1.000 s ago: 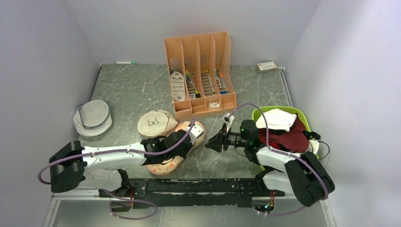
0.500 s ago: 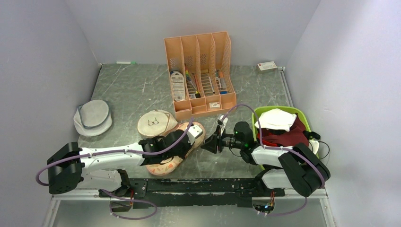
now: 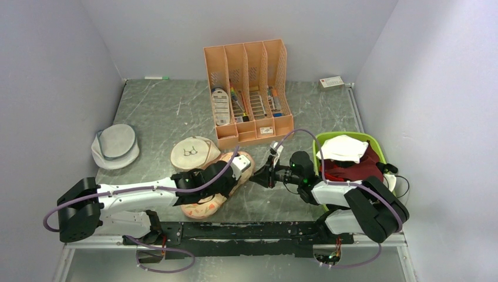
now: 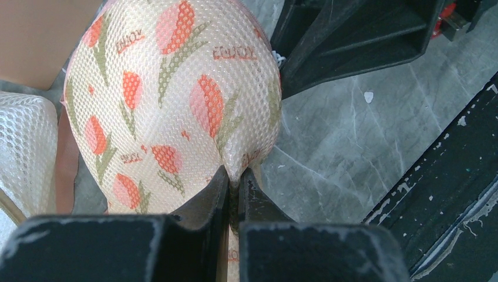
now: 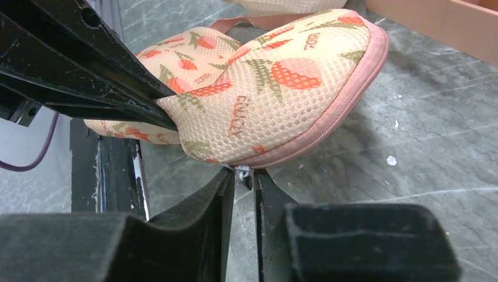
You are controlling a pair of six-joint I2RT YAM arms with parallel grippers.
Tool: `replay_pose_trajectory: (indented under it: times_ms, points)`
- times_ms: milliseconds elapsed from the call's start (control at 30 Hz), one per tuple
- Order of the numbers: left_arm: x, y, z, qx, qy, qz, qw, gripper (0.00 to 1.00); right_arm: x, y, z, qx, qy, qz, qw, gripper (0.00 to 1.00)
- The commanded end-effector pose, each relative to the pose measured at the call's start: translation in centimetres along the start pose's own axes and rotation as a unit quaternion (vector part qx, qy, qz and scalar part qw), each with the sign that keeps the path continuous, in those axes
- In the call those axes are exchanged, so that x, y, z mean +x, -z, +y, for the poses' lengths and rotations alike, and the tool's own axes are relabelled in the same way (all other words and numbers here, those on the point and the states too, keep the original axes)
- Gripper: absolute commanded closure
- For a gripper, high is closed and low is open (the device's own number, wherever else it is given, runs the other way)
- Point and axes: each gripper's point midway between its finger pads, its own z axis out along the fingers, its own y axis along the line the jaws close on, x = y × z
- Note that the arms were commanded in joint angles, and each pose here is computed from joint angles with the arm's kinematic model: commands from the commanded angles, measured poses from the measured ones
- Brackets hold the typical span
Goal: Unzip the laundry bag and remove the bra
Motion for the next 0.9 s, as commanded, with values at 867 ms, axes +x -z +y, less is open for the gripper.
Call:
replay_pose_trajectory:
  times_ms: [867]
  points:
    - [-1.5, -5.1, -0.4, -0.011, -0.080, 0.000, 0.997, 0.86, 2.0, 3.9, -0.4, 0.180, -0.180, 0.009, 0.967, 1.00]
